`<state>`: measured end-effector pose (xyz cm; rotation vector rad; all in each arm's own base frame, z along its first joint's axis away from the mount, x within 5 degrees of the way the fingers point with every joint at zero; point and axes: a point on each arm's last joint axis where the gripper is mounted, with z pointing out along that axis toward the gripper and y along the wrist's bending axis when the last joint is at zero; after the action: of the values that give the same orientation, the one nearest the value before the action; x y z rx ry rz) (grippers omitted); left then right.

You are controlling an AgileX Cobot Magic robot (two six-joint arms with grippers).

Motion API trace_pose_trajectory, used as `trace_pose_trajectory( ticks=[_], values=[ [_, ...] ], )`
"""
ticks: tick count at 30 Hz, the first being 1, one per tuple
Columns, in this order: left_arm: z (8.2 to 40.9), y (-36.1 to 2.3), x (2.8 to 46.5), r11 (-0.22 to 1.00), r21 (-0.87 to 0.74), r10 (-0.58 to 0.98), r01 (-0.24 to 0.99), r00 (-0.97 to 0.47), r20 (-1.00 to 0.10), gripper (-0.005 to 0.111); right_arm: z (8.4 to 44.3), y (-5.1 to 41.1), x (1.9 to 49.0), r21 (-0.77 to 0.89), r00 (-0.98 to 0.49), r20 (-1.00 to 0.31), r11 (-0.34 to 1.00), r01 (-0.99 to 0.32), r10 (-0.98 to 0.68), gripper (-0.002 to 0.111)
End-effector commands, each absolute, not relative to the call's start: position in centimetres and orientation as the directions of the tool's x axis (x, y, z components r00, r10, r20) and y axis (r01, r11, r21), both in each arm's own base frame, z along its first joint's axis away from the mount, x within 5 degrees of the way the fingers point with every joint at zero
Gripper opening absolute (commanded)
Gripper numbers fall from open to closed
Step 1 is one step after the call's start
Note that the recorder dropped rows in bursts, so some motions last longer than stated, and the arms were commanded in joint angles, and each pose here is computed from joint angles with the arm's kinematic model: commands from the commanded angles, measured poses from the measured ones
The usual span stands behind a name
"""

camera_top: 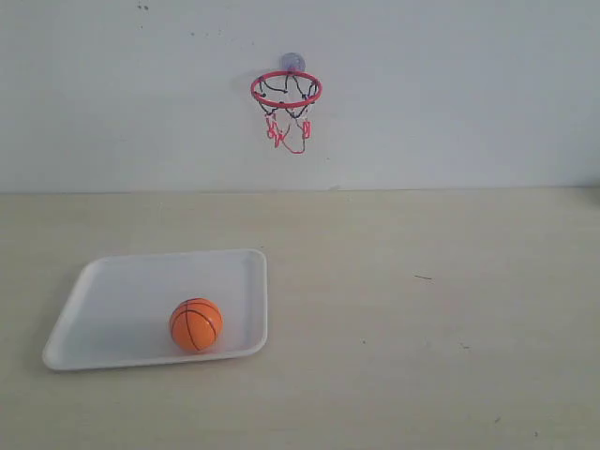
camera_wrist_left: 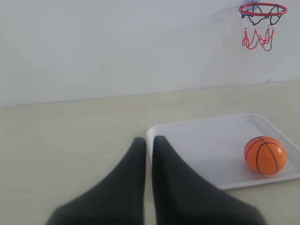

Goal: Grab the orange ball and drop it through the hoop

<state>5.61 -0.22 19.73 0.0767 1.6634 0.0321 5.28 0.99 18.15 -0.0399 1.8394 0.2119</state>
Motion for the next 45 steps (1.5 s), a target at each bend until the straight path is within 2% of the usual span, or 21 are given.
trace_pose_trajectory(
  ticks=[1,20,23,25,26,29,32,36,40,45],
  values=[
    [19.7,-0.2,5.6,0.997,0.064,0.067,0.035,-0.09,-0.994,0.004,18.2,1.0,5.3,0.121,-0.266,-0.96,0.983,-0.135,0.082,0.0],
    [19.7,-0.2,5.6,0.997,0.064,0.067,0.034,-0.087,-0.994,0.004,18.2,1.0,5.3,0.121,-0.27,-0.959,0.983,-0.135,0.081,0.0],
    [21.5,0.0,5.6,0.999,0.046,0.046,-0.003,0.105,-0.993,0.004,18.2,1.0,5.3,0.121,-0.27,-0.959,0.983,-0.135,0.081,0.0],
    [23.5,0.3,5.2,0.999,-0.002,0.009,-0.032,0.324,-0.946,0.004,18.2,1.0,5.3,0.121,-0.27,-0.959,0.983,-0.135,0.081,0.0],
    [24.8,0.5,4.6,0.997,-0.069,-0.05,-0.023,0.472,-0.88,0.004,18.2,1.0,5.3,0.121,-0.27,-0.959,0.983,-0.135,0.081,0.0],
    [25.9,0.6,4.1,0.984,-0.172,-0.166,0.04,0.54,-0.825,0.004,18.2,1.0,5.3,0.121,-0.27,-0.959,0.983,-0.135,0.081,0.0],
    [27.3,0.2,4.2,0.99,-0.137,-0.142,0.044,0.454,-0.88,0.004,18.2,1.0,5.3,0.121,-0.27,-0.959,0.983,-0.135,0.081,0.0],
    [29.3,-0.1,6.5,0.991,-0.133,-0.135,0.025,0.107,-0.985,0.004,18.2,1.0,5.3,0.121,-0.27,-0.959,0.983,-0.135,0.081,0.0],
    [29.3,-0.2,10.0,0.994,-0.114,-0.111,0.002,-0.213,-0.971,0.004,18.2,1.0,5.3,0.121,-0.27,-0.959,0.983,-0.135,0.081,0.0],
    [28.3,-0.2,12.0,0.994,-0.113,-0.111,-0.01,-0.299,-0.948,0.004,18.2,1.0,5.3,0.121,-0.27,-0.959,0.983,-0.135,0.081,0.0]
  ],
)
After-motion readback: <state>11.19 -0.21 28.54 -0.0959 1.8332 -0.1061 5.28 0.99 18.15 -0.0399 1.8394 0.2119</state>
